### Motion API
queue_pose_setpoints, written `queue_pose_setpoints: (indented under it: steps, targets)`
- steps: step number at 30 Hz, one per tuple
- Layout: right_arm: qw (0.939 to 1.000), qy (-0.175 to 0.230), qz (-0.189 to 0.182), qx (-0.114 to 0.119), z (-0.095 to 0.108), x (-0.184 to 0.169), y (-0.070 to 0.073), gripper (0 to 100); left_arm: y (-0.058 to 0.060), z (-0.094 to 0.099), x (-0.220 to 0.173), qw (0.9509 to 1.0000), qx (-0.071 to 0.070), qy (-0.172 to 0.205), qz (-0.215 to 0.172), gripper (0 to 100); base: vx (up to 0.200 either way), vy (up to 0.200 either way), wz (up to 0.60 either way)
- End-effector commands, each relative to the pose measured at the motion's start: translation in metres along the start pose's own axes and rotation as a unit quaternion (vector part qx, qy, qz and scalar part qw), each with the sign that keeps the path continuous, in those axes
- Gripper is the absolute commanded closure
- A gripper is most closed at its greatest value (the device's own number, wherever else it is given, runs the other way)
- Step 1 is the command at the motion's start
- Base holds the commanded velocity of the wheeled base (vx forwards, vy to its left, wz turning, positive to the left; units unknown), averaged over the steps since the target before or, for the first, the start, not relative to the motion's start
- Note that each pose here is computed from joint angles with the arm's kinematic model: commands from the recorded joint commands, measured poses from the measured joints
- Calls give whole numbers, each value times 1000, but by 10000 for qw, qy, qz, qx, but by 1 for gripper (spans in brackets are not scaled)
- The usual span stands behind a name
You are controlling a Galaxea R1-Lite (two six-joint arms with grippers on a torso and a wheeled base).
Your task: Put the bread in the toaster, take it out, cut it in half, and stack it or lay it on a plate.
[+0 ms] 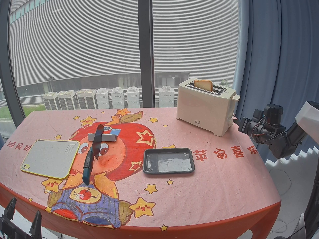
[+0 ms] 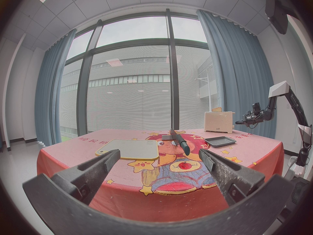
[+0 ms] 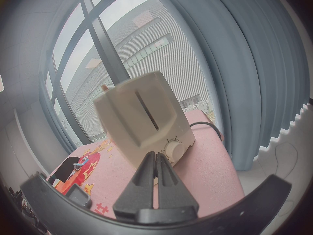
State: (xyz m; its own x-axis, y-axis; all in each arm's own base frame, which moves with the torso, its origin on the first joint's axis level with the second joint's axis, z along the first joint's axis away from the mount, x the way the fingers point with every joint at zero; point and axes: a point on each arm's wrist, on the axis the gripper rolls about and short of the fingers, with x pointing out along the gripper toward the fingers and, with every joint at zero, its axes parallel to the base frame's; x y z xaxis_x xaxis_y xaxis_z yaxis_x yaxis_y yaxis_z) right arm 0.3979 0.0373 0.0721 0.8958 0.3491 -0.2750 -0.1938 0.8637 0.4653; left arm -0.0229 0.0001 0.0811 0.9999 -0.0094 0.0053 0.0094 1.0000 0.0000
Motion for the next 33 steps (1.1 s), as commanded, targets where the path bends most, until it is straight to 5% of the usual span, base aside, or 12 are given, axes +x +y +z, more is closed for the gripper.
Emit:
queue_pose_setpoints:
  steps: [1,10,17,28,33]
  targets:
    - [9997,-179,123,-95,15,-20,16,0,0,-5,0,10000,0,4,1,0,0,0,0]
    - [9988,-329,312,-201,22,-38,35,0,0,-5,0,10000,0,4,1,0,0,0,0]
    - [9958,-693,479,-359,48,-59,48,0,0,-5,0,10000,0,4,1,0,0,0,0]
    - [9845,-798,695,-1396,74,-61,59,0,0,-5,0,10000,15,4,1,0,0,0,0]
    - [9709,-900,950,-2006,87,-47,65,0,0,-5,0,10000,15,4,1,0,0,0,0]
